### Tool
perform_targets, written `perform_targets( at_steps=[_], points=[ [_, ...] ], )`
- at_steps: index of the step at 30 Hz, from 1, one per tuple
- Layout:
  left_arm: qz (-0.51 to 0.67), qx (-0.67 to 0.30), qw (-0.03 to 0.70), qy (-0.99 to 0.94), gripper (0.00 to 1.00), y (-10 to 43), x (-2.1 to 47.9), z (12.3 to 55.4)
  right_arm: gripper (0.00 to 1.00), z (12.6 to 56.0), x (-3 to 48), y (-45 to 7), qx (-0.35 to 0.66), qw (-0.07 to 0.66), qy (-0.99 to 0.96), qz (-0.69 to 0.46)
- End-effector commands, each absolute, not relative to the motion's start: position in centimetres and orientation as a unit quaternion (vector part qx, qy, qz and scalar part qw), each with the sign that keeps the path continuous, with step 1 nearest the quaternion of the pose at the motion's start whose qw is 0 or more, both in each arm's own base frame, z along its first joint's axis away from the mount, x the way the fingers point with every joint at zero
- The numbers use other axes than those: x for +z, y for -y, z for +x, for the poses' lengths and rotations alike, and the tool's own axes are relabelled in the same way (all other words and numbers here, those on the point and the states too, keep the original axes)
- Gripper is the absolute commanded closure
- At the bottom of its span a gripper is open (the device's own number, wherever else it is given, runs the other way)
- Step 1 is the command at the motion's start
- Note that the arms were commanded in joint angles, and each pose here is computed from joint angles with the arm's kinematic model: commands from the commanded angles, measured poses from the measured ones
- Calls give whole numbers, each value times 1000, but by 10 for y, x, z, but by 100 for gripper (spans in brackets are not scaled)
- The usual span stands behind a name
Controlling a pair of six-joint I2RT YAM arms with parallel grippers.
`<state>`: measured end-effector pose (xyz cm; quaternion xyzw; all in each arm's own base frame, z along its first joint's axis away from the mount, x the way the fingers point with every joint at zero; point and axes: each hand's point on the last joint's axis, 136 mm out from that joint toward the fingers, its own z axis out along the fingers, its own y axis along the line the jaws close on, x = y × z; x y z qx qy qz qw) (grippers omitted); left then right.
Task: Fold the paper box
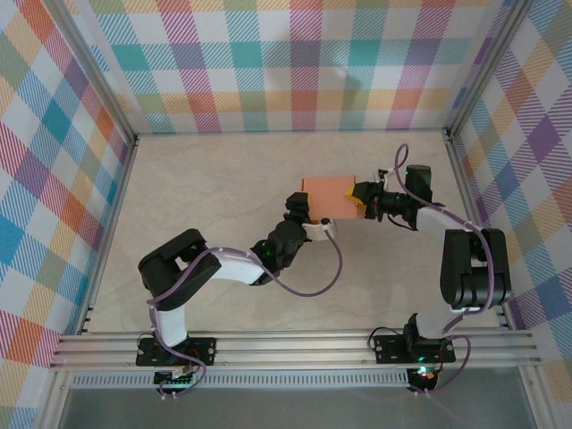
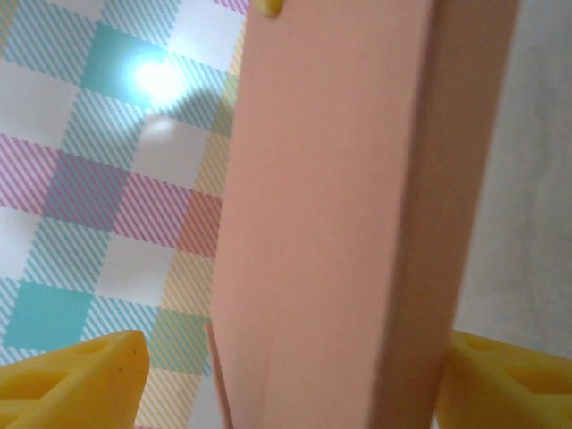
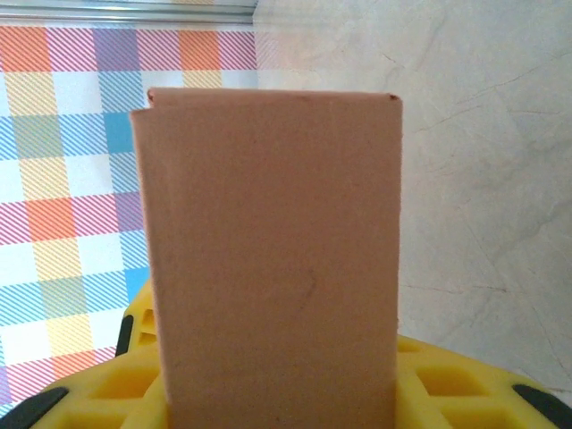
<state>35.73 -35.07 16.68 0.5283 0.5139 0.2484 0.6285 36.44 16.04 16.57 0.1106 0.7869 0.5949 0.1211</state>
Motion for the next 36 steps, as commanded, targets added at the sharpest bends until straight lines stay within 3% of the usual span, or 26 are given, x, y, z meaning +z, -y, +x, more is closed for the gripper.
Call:
perform_targets(
  at_steps=[1,8,15,22,31,36],
  points=[
    [492,267,659,-502,25,353,191,362,60,358,178,-161,607,124,-779,99],
    [490,262,660,-506,46,351,190,359,60,358,178,-160,605,124,-780,103],
    [492,258,655,-513,58,351,186,358,59,359,178,-160,604,122,-780,108],
    [506,226,636,-537,63,349,179,352,54,360,180,-160,602,124,-781,111],
    [533,151,572,-605,63,343,160,344,26,362,191,-153,577,157,-794,111],
    [543,82,509,-663,62,329,149,337,23,363,206,-136,527,216,-814,110]
  ],
)
